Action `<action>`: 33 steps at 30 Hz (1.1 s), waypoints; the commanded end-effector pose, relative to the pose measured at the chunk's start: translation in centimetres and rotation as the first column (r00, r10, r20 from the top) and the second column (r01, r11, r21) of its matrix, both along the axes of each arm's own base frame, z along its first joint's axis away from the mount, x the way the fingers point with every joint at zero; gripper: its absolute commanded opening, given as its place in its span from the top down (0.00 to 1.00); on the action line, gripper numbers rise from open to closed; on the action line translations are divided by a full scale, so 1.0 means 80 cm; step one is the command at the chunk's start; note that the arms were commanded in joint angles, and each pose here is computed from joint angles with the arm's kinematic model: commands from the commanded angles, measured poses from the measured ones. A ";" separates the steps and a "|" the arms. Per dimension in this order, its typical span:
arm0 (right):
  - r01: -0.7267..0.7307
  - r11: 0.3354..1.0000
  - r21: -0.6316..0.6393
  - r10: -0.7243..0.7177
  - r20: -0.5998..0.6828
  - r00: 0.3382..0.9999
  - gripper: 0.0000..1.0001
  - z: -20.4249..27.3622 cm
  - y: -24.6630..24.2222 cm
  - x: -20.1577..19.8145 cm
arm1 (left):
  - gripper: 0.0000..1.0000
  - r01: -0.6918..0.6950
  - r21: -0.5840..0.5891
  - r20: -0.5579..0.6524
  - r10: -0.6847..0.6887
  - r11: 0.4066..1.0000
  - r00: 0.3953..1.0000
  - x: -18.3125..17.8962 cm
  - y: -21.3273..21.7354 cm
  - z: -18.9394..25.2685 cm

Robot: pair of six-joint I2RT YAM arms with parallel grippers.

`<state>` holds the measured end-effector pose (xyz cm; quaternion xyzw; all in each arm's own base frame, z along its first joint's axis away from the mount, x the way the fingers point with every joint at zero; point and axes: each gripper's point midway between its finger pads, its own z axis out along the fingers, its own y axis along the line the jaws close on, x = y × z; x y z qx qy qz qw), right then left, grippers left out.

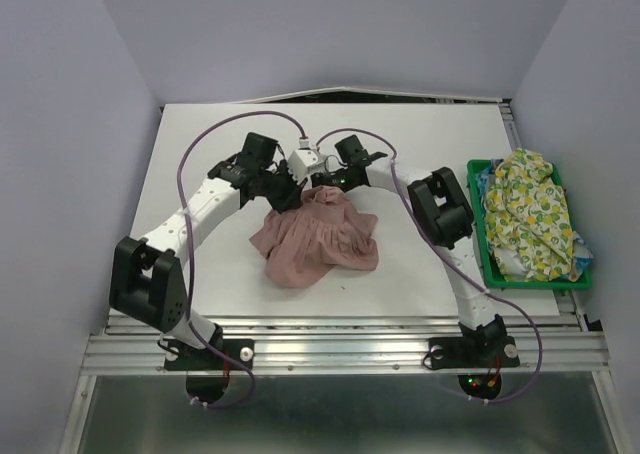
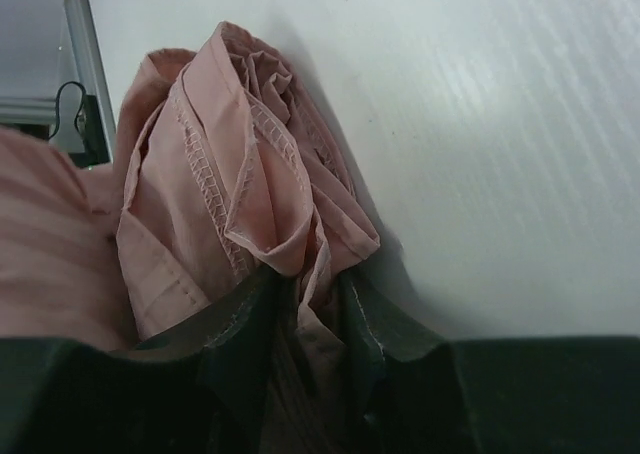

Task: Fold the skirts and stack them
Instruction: Fold the skirt

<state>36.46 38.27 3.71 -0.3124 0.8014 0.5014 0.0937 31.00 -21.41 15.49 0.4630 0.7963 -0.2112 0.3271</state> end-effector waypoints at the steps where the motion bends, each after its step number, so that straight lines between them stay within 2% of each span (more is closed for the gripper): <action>1: -0.044 0.999 0.006 0.044 -0.002 0.999 0.64 0.005 -0.001 -0.021 | 1.00 -0.013 -0.028 0.086 0.015 1.000 0.996 0.050 -0.001 0.008; 6: -0.019 1.000 -0.024 0.019 0.016 1.000 0.63 0.003 -0.001 -0.011 | 1.00 -0.019 -0.015 0.034 0.019 1.000 0.999 0.055 -0.002 -0.039; 10: 0.106 0.984 -0.145 -0.091 0.104 0.990 0.59 -0.012 -0.007 0.028 | 1.00 -0.045 0.004 -0.007 0.045 0.999 0.999 0.056 0.000 -0.083; 13: 0.184 0.964 -0.194 -0.152 0.171 0.973 0.52 -0.009 -0.012 0.053 | 1.00 -0.066 0.029 -0.035 0.067 0.997 0.997 0.056 0.005 -0.107; 16: 0.320 0.912 -0.257 -0.254 0.261 0.931 0.43 -0.002 -0.029 0.090 | 1.00 -0.069 0.045 -0.065 0.072 0.997 0.995 0.055 0.005 -0.126; 17: 0.404 0.869 -0.286 -0.318 0.301 0.899 0.38 -0.001 -0.045 0.111 | 1.00 -0.069 0.051 -0.068 0.072 0.996 0.995 0.056 0.006 -0.132; 18: 0.456 0.841 -0.291 -0.380 0.283 0.881 0.31 0.002 -0.054 0.121 | 0.99 -0.073 0.056 -0.073 0.077 0.996 0.994 0.057 0.006 -0.135; 20: 0.529 0.801 -0.281 -0.468 0.258 0.845 0.31 0.014 -0.085 0.153 | 0.97 -0.075 0.071 -0.084 0.080 0.995 0.993 0.059 0.007 -0.143; 22: 0.565 0.777 -0.277 -0.493 0.292 0.820 0.27 0.022 -0.109 0.170 | 0.97 -0.088 0.077 -0.075 0.094 0.993 0.993 0.068 0.007 -0.140; 24: 0.616 0.735 -0.283 -0.533 0.319 0.783 0.27 0.028 -0.142 0.186 | 0.89 -0.124 0.097 -0.060 0.131 0.987 0.990 0.080 0.011 -0.138; 26: 0.617 0.752 -0.232 -0.552 0.290 0.782 0.27 0.057 -0.155 0.188 | 0.82 -0.162 0.080 -0.035 0.165 0.984 0.986 0.099 0.011 -0.116; 27: 0.630 0.742 -0.229 -0.571 0.277 0.773 0.27 0.060 -0.174 0.190 | 0.70 -0.182 0.059 0.003 0.182 0.982 0.983 0.116 0.008 -0.092; 29: 0.635 0.752 -0.177 -0.575 0.294 0.763 0.27 0.097 -0.186 0.188 | 0.62 -0.223 0.029 0.037 0.222 0.974 0.974 0.129 0.008 -0.057; 30: 0.639 0.747 -0.183 -0.578 0.297 0.760 0.26 0.100 -0.195 0.182 | 0.54 -0.248 0.004 0.086 0.246 0.969 0.965 0.144 0.007 -0.025; 31: 0.651 0.739 -0.175 -0.587 0.308 0.749 0.26 0.110 -0.206 0.181 | 0.52 -0.260 -0.016 0.106 0.261 0.965 0.960 0.148 0.006 -0.004; 32: 0.655 0.743 -0.141 -0.586 0.336 0.737 0.26 0.140 -0.208 0.175 | 0.43 -0.286 -0.049 0.115 0.289 0.957 0.950 0.144 0.007 0.025; 33: 0.664 0.736 -0.131 -0.593 0.347 0.726 0.25 0.150 -0.218 0.173 | 0.41 -0.310 -0.065 0.136 0.316 0.949 0.939 0.145 0.007 0.047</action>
